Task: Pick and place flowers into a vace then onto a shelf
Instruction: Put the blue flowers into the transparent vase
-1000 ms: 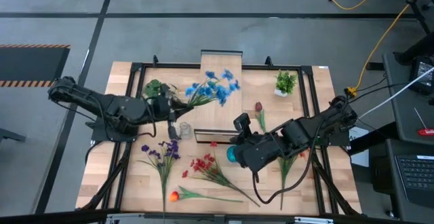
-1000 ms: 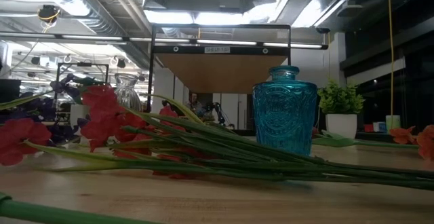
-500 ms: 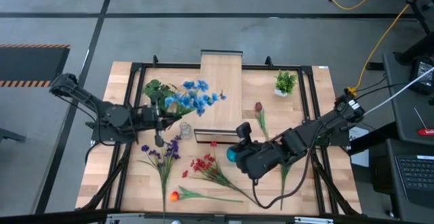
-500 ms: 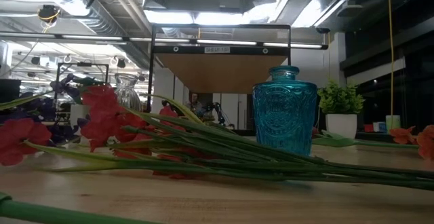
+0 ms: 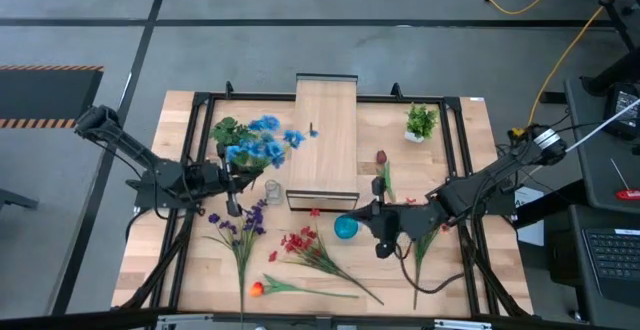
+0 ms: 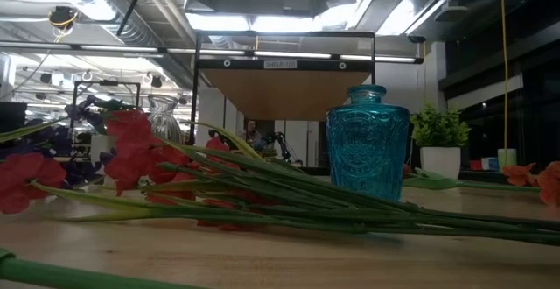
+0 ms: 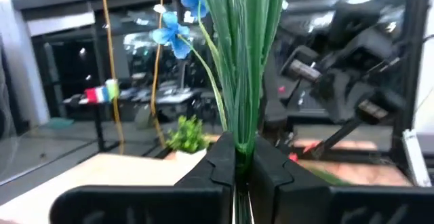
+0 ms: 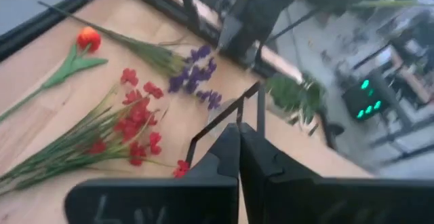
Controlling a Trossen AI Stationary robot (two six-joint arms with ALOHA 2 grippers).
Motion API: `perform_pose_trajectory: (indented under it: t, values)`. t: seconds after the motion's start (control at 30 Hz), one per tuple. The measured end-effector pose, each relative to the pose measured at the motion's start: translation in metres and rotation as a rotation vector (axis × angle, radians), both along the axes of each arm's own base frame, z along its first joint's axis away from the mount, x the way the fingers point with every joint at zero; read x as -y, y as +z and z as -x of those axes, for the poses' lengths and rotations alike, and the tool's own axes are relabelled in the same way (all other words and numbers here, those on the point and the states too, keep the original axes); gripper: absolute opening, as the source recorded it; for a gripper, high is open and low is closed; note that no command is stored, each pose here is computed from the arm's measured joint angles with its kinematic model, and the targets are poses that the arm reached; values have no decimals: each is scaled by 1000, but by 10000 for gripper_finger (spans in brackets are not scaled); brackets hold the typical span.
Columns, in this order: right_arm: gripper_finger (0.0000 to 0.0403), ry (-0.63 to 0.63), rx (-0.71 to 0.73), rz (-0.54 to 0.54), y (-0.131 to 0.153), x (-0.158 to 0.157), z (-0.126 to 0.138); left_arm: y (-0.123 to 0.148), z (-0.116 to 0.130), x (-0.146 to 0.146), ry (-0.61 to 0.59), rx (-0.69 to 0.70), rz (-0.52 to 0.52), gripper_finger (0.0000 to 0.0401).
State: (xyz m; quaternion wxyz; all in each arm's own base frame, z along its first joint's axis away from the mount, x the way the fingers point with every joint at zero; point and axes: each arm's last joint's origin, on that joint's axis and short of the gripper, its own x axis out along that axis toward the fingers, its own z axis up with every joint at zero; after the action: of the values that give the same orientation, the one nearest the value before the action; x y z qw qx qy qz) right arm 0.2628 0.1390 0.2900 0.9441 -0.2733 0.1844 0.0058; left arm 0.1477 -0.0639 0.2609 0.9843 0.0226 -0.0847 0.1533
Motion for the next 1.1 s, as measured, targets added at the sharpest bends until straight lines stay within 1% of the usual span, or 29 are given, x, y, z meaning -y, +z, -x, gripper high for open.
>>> perform_pose_trajectory:
  t: [0.1,0.27,0.4,0.53,0.7,0.83,1.0,1.1]
  values:
    - [0,-1,79,-27,-9,8,8,-7,3,-1,-37,38,-3,12]
    - [0,-40,161,-102,-33,22,16,-14,0,-3,-23,21,-11,12]
    - [0,26,230,-171,-48,29,18,-19,-6,-6,10,-8,-20,12]
    - [0,98,300,-226,-56,36,22,-26,-14,-9,21,-42,-24,12]
    - [7,96,307,-241,-62,39,24,-33,-22,-11,49,-64,-16,12]
    - [19,76,301,-330,-63,39,24,-35,-25,-13,59,-61,7,12]
    - [25,74,298,-328,-63,40,24,-35,-28,-13,68,-43,19,12]
    - [25,74,298,-327,-63,40,24,-38,-31,-14,69,-57,7,12]
